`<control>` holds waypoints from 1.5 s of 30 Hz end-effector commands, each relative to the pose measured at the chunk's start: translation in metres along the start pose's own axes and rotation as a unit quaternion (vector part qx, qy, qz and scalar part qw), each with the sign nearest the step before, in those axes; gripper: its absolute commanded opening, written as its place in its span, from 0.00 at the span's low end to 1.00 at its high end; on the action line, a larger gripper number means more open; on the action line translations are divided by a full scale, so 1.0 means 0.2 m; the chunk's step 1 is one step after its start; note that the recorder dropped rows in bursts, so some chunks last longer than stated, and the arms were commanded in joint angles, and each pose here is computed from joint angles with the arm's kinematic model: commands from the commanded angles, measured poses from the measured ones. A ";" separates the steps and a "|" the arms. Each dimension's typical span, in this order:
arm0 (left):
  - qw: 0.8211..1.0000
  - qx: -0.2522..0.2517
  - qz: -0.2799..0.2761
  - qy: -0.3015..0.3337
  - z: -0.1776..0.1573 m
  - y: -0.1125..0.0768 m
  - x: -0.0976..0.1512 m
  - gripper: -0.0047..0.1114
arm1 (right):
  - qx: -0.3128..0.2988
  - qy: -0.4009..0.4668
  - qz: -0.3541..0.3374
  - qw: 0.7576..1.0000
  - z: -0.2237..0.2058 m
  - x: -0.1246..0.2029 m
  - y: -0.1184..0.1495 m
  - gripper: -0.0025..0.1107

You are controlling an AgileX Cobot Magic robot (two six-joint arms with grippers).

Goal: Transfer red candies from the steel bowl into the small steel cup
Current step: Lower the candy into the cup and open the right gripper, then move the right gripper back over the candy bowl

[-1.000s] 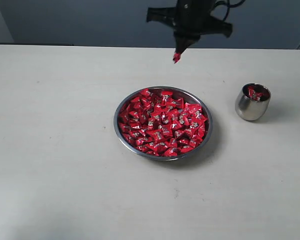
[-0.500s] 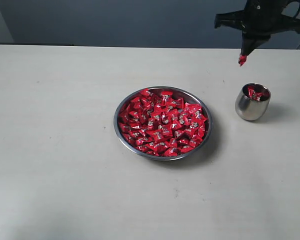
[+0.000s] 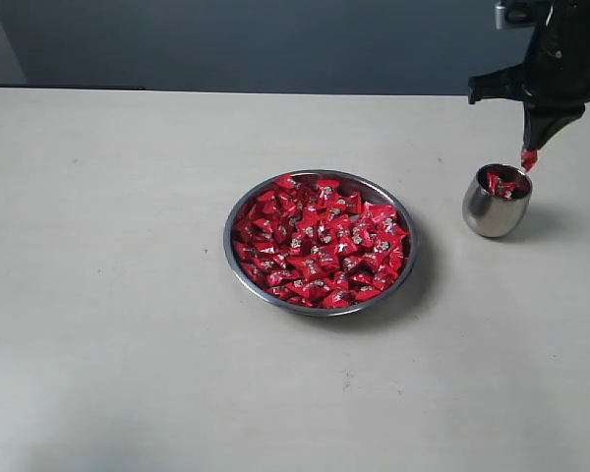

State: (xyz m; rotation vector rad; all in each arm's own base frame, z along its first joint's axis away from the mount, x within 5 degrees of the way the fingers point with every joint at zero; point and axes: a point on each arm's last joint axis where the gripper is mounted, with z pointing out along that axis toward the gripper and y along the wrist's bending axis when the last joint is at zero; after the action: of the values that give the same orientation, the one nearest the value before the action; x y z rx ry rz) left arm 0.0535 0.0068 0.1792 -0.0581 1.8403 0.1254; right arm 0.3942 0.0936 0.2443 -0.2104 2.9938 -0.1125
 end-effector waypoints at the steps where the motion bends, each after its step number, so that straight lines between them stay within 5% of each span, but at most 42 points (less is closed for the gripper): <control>1: 1.000 0.001 0.000 -0.011 -0.01 0.00 -0.02 0.04 | 0.000 0.008 -0.003 1.000 0.01 0.07 -0.03 0.02; 39: 1.000 0.001 0.000 -0.011 -0.01 0.00 -0.02 0.04 | -0.022 0.001 -0.028 0.999 0.26 0.00 -0.05 0.02; 45: 1.000 0.001 0.000 -0.011 -0.01 0.00 -0.02 0.04 | -0.023 0.003 -0.028 0.999 0.26 0.00 -0.05 0.27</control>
State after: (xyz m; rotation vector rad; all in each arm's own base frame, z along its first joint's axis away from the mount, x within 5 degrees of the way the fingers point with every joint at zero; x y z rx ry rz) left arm 0.0535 0.0068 0.1792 -0.0581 1.8403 0.1254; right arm 0.4032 0.0836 0.1930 -0.2890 2.9999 -0.0388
